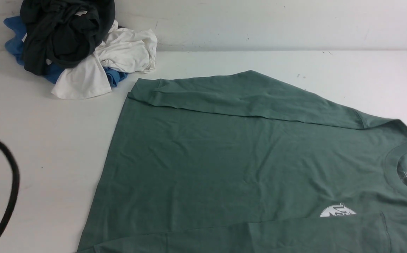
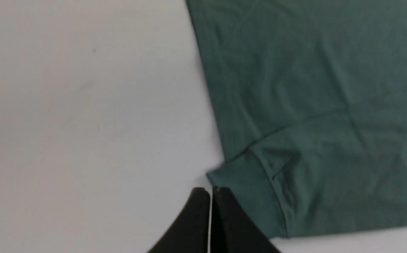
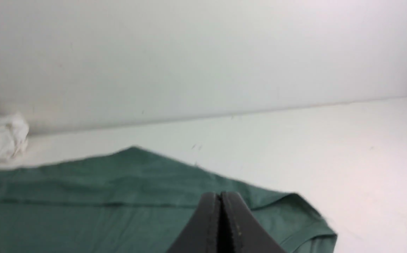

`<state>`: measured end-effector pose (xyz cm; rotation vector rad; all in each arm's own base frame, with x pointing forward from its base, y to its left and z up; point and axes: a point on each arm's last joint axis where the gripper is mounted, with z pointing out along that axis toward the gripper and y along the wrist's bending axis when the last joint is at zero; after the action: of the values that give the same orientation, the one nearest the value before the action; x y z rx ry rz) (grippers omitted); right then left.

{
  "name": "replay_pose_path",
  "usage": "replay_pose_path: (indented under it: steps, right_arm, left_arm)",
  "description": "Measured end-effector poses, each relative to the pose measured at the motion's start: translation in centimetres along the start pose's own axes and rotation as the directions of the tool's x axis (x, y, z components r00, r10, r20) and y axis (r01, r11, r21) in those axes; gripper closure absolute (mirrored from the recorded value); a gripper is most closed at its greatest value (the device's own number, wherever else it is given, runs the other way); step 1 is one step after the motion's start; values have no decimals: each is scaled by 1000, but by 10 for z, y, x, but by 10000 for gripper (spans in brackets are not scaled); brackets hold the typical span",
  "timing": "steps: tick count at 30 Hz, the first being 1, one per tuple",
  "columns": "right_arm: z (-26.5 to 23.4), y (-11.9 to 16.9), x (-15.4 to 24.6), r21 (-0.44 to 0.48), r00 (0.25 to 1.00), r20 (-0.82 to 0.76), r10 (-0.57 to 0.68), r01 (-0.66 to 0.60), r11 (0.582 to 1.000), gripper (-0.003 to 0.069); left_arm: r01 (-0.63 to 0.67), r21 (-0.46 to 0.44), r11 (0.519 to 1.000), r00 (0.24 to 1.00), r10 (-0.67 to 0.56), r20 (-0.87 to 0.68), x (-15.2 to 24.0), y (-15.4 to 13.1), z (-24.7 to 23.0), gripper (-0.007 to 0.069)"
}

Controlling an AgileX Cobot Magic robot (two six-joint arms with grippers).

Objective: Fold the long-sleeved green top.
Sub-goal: Use the left arm to clamp the cuff closest to it

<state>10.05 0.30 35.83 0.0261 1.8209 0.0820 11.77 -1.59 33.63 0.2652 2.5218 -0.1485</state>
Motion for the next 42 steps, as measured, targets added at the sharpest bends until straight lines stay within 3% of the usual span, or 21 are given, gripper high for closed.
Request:
replay_pose_path:
  steps: [5, 7, 9, 10, 12, 16, 19, 30, 34, 38, 42]
  right_arm:
    - [19, 21, -9, -195, 949, -294, -110, 54, 979, 674]
    - [30, 33, 10, -307, 832, -509, -220, 63, 950, 674]
    - [33, 41, 26, -383, 723, -618, -308, 65, 921, 674]
    - [34, 41, 27, -389, 714, -625, -314, 64, 919, 674]
    - [33, 48, 40, -456, 644, -658, -390, 72, 887, 674]
    - [31, 50, 44, -487, 623, -657, -425, 80, 870, 674]
    - [28, 50, 44, -494, 630, -645, -433, 88, 865, 674]
    - [25, 49, 41, -495, 654, -622, -430, 97, 863, 674]
    - [25, 49, 41, -496, 657, -620, -429, 96, 863, 674]
    - [25, 49, 41, -496, 657, -620, -429, 96, 863, 674]
    - [25, 50, 41, -498, 659, -616, -431, 98, 862, 674]
  left_arm:
    - [-31, 66, 997, 979, 43, -201, -17, -3, 39, 598]
    - [-6, 97, 995, 948, 36, -317, -19, -4, 68, 538]
    - [19, 108, 994, 919, 25, -393, -16, -3, 89, 475]
    - [22, 108, 994, 917, 23, -399, -16, -3, 91, 468]
    - [53, 112, 992, 893, 3, -451, -9, -2, 115, 380]
    - [74, 92, 993, 877, -21, -480, 5, 1, 144, 291]
    - [93, 65, 994, 874, -50, -483, 17, 6, 165, 274]
    - [117, 17, 993, 886, -97, -454, 29, 13, 205, 284]
    - [129, 19, 991, 883, -106, -458, 28, 12, 207, 365]
    - [146, 23, 989, 880, -119, -460, 28, 11, 207, 515]
    - [147, 24, 989, 879, -119, -461, 27, 11, 206, 594]
